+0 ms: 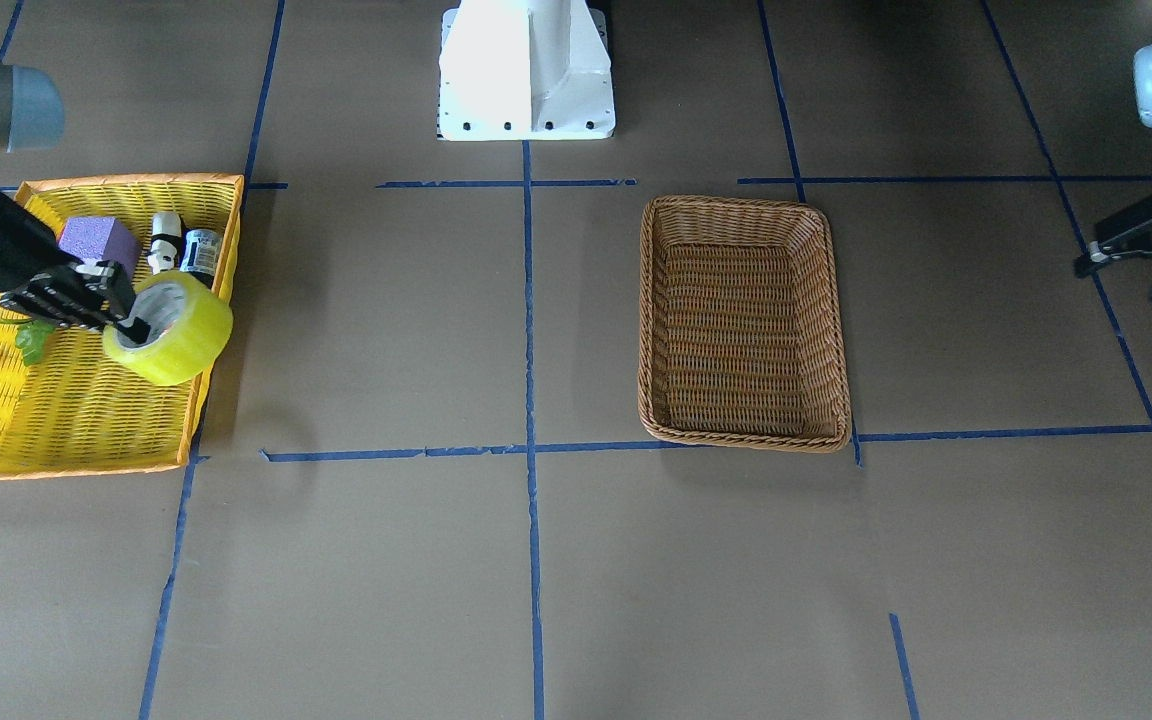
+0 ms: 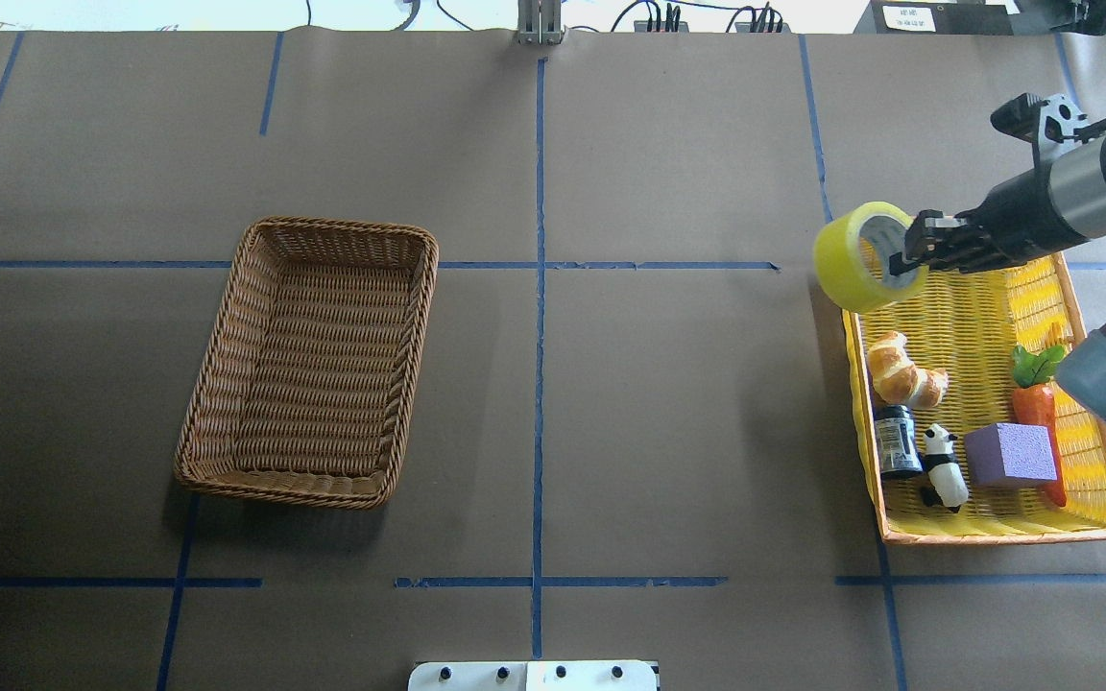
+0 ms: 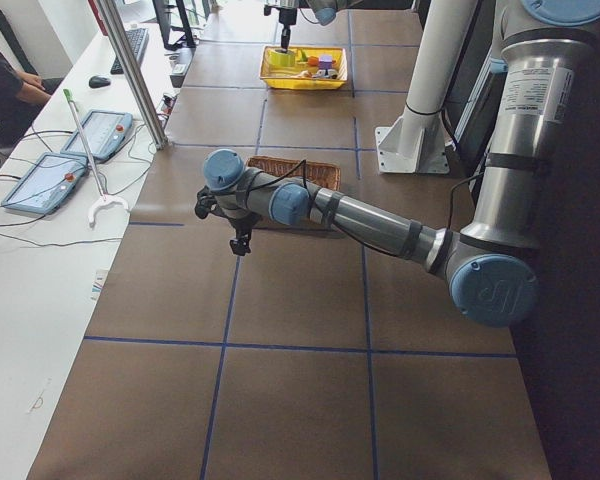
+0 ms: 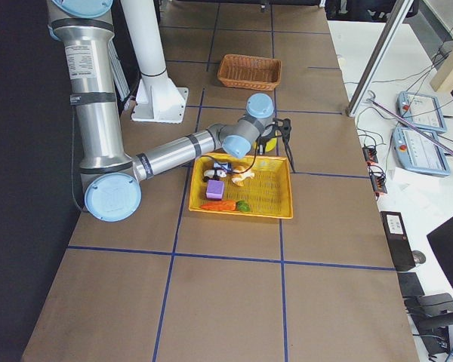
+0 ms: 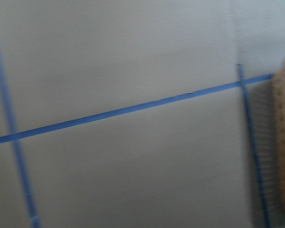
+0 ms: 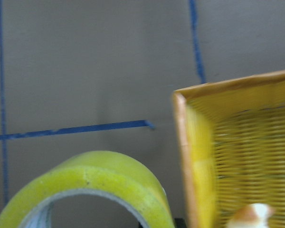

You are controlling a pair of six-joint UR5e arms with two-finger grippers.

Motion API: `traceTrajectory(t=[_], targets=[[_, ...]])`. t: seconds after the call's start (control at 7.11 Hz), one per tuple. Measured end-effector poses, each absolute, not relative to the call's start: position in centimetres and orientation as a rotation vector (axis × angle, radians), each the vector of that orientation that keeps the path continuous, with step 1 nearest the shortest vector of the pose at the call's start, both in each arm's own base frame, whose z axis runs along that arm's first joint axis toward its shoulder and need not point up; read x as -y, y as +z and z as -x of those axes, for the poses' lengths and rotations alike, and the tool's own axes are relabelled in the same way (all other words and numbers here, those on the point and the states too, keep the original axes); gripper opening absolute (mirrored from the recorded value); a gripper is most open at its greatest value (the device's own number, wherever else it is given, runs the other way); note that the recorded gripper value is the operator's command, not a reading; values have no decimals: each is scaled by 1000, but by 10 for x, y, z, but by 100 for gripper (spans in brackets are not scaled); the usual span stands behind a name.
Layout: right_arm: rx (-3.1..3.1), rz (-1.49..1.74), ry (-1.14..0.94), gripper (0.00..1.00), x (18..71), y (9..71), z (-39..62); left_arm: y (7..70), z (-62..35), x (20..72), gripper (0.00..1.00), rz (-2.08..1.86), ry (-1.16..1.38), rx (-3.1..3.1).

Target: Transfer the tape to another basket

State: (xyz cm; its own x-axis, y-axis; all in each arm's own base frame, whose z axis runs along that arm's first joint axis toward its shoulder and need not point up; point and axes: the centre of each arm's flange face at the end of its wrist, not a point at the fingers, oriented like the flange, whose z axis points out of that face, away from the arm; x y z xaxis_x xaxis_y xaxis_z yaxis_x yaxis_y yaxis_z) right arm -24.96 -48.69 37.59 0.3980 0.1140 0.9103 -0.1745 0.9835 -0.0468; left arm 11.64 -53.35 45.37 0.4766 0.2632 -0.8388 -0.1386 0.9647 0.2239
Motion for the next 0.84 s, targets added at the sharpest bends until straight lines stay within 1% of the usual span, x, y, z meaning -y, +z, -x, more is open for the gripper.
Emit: traceTrajectory(t=[0.14, 0.28, 0.42, 0.7, 0.84], targets=[[1229, 3, 235, 0, 476, 326, 280, 405, -173, 532, 100, -142, 236, -1116], [1304, 52, 258, 0, 465, 293, 302, 346, -235, 529, 100, -119, 229, -1188], [1377, 80, 262, 0, 453, 275, 314, 285, -290, 520, 100, -91, 233, -1250], [1525, 128, 255, 0, 431, 249, 322, 194, -339, 496, 100, -59, 208, -1357], [1615, 152, 255, 0, 420, 239, 319, 164, -346, 485, 100, -86, 166, -1429]])
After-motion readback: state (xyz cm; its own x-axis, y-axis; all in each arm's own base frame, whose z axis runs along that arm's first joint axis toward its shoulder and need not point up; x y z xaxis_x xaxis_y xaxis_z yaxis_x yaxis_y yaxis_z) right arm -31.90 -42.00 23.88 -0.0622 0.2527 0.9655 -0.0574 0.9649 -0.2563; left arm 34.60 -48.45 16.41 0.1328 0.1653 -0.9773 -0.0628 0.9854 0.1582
